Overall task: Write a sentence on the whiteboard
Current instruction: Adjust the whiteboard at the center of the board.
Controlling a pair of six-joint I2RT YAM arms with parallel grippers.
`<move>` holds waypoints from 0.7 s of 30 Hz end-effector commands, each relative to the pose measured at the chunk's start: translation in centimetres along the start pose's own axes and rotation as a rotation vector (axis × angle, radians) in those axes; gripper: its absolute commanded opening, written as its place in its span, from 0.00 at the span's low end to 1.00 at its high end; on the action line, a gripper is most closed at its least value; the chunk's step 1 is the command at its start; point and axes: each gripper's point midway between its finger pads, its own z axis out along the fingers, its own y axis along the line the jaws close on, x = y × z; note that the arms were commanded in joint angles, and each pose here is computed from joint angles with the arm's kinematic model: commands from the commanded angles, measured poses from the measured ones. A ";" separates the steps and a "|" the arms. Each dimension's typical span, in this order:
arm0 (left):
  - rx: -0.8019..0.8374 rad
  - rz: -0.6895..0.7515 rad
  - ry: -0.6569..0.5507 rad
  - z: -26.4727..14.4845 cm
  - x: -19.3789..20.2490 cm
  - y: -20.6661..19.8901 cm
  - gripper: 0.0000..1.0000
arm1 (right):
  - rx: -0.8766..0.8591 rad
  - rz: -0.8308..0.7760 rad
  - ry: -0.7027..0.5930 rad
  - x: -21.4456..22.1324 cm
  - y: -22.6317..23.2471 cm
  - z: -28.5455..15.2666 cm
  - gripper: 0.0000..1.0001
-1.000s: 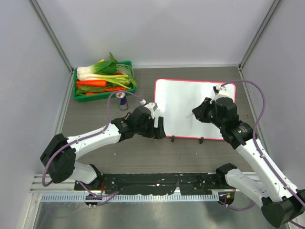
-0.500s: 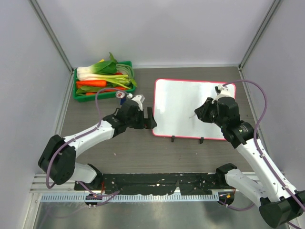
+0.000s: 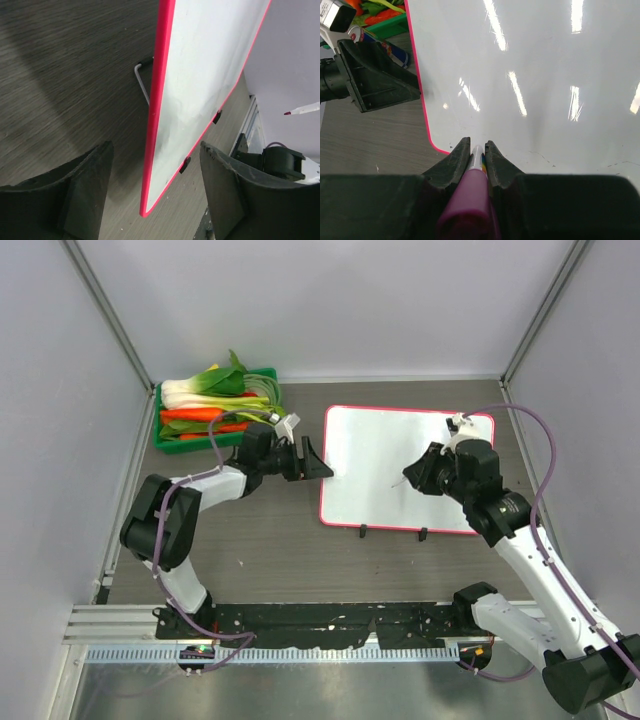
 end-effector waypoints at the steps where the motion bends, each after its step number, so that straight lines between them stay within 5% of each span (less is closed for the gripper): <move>1: 0.214 0.101 -0.025 0.3 -2.0 -3.4 0.65 | -0.055 -0.020 -0.089 -3.1 1.7 -0.8 0.01; 14: 0.091 0.157 0.031 -1.4 0.9 1.5 0.02 | -0.066 -0.022 -0.081 -2.9 1.7 -0.5 0.01; 21: 0.043 0.185 0.054 -2.0 1.2 2.2 0.00 | -0.079 -0.017 -0.085 -3.1 2.0 -0.5 0.01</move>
